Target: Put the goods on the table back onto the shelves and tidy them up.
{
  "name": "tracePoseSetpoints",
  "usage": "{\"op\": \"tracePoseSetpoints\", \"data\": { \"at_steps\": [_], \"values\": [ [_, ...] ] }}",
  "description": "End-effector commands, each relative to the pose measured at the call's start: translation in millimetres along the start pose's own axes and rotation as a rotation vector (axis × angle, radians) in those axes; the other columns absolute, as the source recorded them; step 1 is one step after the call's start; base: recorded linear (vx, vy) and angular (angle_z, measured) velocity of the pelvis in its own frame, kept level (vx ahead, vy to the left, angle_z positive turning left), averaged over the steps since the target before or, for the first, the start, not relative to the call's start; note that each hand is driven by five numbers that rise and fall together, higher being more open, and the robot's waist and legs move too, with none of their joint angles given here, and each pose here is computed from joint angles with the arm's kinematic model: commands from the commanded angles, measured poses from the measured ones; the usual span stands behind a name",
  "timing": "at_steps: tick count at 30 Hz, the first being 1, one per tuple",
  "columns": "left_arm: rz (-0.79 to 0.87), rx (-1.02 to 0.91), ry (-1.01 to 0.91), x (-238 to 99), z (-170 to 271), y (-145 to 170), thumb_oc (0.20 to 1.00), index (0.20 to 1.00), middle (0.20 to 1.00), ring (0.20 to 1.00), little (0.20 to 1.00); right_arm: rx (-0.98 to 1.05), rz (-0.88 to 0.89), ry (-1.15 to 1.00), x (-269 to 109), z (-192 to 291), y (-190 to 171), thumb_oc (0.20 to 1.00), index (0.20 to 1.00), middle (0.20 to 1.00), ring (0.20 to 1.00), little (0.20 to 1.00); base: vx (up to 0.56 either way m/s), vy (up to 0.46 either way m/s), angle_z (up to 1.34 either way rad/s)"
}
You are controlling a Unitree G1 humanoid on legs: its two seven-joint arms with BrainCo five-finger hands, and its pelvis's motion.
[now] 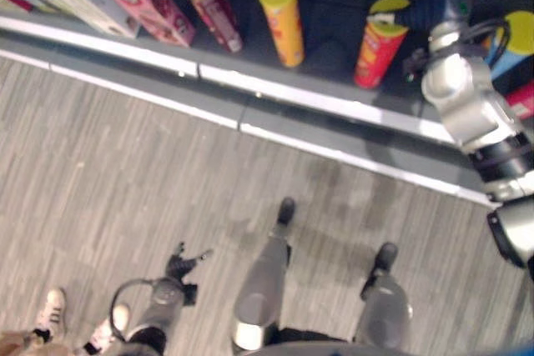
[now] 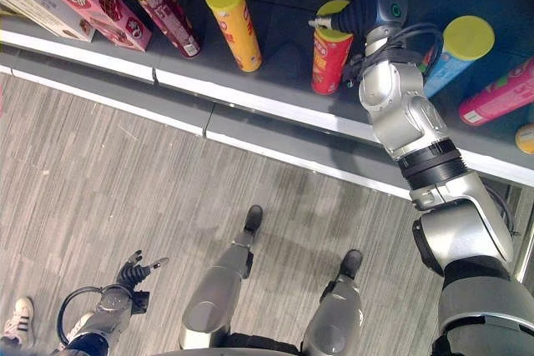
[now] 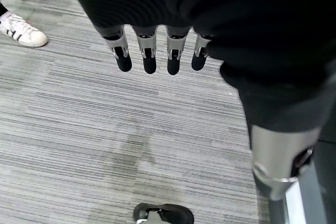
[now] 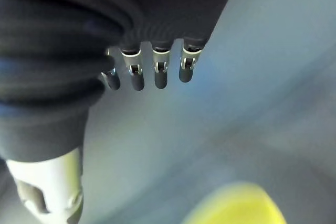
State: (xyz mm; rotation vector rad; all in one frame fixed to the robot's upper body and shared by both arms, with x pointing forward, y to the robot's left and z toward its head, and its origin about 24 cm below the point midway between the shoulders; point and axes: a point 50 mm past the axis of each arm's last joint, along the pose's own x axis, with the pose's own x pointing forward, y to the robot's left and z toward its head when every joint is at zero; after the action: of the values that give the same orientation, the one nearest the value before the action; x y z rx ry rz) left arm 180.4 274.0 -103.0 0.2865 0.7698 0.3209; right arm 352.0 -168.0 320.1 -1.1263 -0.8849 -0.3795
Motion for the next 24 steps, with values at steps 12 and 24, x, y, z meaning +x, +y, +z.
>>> {"op": "tracePoseSetpoints", "data": {
  "at_steps": [12,24],
  "values": [
    [0.058,-0.037,0.142,-8,-37,22,1.0,1.0,1.0,1.0,1.0,1.068,0.609,0.756,-284,-32,85,1.0,1.0,1.0,1.0,1.0,0.09,0.041,-0.14],
    [-0.01,-0.028,0.144,-17,-48,9,1.0,1.0,1.0,1.0,1.0,0.779,0.94,1.423,-456,-46,91,1.0,1.0,1.0,1.0,1.0,0.06,0.025,-0.38]
  ]
}}
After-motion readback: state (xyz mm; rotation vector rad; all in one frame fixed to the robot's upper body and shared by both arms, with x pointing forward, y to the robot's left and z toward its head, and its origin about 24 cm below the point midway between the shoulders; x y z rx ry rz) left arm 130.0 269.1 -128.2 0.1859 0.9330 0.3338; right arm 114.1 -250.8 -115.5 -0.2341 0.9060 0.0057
